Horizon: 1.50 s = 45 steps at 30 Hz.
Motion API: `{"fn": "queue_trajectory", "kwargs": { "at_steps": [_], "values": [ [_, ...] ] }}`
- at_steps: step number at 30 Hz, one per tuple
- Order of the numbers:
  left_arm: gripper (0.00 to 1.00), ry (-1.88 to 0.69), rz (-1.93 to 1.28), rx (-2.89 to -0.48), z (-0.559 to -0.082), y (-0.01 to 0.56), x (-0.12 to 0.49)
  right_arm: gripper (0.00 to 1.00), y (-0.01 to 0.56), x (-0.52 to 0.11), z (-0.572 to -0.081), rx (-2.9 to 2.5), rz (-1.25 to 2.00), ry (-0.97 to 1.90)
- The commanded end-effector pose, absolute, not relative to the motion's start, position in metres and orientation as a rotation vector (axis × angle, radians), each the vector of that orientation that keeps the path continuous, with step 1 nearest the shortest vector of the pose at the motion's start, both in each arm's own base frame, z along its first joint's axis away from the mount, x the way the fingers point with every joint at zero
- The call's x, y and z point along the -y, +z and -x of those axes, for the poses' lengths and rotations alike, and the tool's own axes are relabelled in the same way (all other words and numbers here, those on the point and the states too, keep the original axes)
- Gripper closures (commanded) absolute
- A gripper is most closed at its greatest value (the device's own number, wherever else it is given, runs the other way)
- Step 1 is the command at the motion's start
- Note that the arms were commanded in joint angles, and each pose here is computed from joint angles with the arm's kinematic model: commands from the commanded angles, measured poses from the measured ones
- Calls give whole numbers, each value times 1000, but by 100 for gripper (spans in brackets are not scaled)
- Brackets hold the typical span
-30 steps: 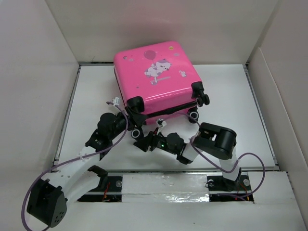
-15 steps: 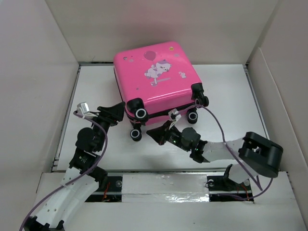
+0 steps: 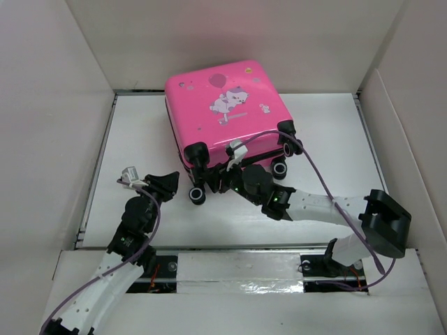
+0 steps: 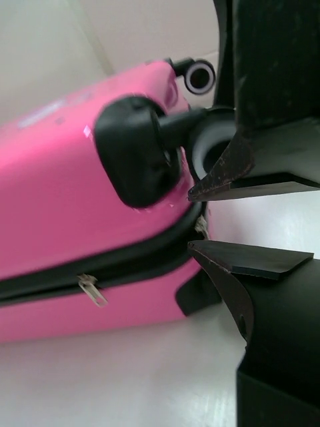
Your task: Pack the luggage
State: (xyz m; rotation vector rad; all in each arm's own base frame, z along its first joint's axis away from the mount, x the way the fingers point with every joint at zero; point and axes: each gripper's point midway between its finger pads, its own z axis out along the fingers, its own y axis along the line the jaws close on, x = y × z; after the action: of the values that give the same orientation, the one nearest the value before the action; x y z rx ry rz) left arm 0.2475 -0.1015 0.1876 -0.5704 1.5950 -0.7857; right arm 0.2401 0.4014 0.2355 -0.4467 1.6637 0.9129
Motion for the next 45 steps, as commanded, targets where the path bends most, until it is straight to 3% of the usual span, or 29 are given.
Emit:
{"fn": "queue_trajectory", "kwargs": {
  "at_steps": [1,13,18,28,45],
  "values": [
    [74,-807,568,-1617,-244,174,105,54,229,-414,-245,-1696,506,862],
    [71,-862,519,-1690,-245,139,123,62,222,-433,-244,-1694,539,937],
    [68,-953,440,-1676,-251,154,144,68,208,-437,-250,-1715,540,979],
    [69,-1027,410,-1583,-261,191,155,67,205,-437,-246,-1701,546,1055],
    [68,-1021,419,-1458,-261,238,144,32,233,-401,-230,-1672,543,1026]
  ]
}}
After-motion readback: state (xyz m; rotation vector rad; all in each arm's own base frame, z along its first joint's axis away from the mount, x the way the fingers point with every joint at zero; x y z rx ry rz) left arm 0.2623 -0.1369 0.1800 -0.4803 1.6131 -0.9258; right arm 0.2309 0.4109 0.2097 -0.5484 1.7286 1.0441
